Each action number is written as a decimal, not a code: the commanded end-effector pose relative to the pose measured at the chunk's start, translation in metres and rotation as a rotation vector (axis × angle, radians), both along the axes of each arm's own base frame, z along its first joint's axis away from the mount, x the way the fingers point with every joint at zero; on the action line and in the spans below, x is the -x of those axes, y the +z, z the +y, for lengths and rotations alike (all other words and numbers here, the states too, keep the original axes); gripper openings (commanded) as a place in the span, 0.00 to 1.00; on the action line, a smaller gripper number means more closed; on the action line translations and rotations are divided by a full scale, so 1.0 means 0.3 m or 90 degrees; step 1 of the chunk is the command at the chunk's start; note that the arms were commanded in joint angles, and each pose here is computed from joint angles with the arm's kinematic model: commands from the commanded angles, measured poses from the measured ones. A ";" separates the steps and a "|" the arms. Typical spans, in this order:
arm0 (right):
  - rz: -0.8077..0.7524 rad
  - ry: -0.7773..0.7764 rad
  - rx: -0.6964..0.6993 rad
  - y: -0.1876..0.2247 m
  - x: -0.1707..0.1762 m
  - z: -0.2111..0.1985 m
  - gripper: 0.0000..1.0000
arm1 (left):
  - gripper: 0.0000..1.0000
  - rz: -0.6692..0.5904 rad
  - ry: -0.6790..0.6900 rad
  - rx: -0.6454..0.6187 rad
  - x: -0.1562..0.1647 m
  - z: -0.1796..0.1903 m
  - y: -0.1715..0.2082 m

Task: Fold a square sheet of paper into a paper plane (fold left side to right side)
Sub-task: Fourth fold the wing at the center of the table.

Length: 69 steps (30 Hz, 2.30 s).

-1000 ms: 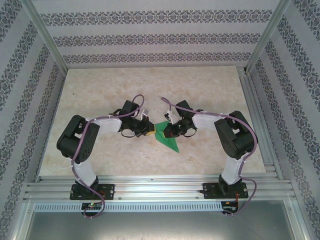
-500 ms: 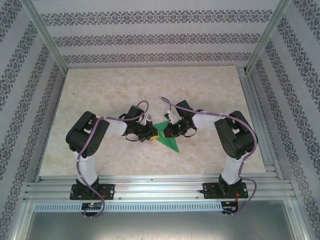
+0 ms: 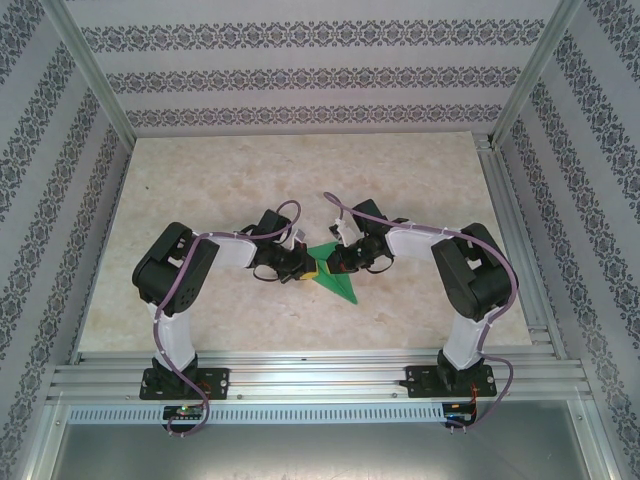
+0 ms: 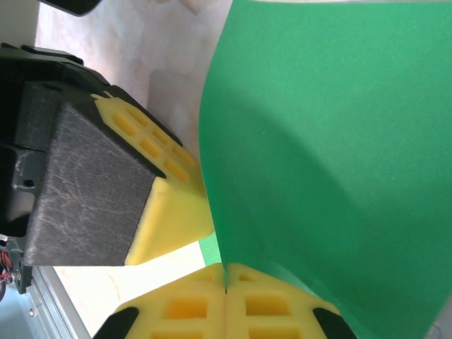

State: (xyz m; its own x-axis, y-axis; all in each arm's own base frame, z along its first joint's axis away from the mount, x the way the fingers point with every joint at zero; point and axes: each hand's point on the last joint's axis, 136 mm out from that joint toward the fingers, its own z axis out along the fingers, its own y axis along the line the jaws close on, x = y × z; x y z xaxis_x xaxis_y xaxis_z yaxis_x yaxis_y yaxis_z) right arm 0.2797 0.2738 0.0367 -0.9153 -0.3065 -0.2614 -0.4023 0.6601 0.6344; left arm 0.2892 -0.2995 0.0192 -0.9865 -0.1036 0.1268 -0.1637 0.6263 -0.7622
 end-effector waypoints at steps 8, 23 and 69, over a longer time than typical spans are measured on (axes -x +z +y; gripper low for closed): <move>0.009 -0.002 -0.046 0.030 0.000 -0.002 0.00 | 0.00 0.040 0.027 -0.129 0.041 0.102 -0.162; 0.036 -0.022 -0.054 0.002 -0.009 -0.052 0.00 | 0.00 0.044 0.027 -0.140 0.042 0.107 -0.179; 0.030 -0.038 -0.041 0.019 -0.042 -0.077 0.22 | 0.00 0.042 0.027 -0.137 0.042 0.107 -0.184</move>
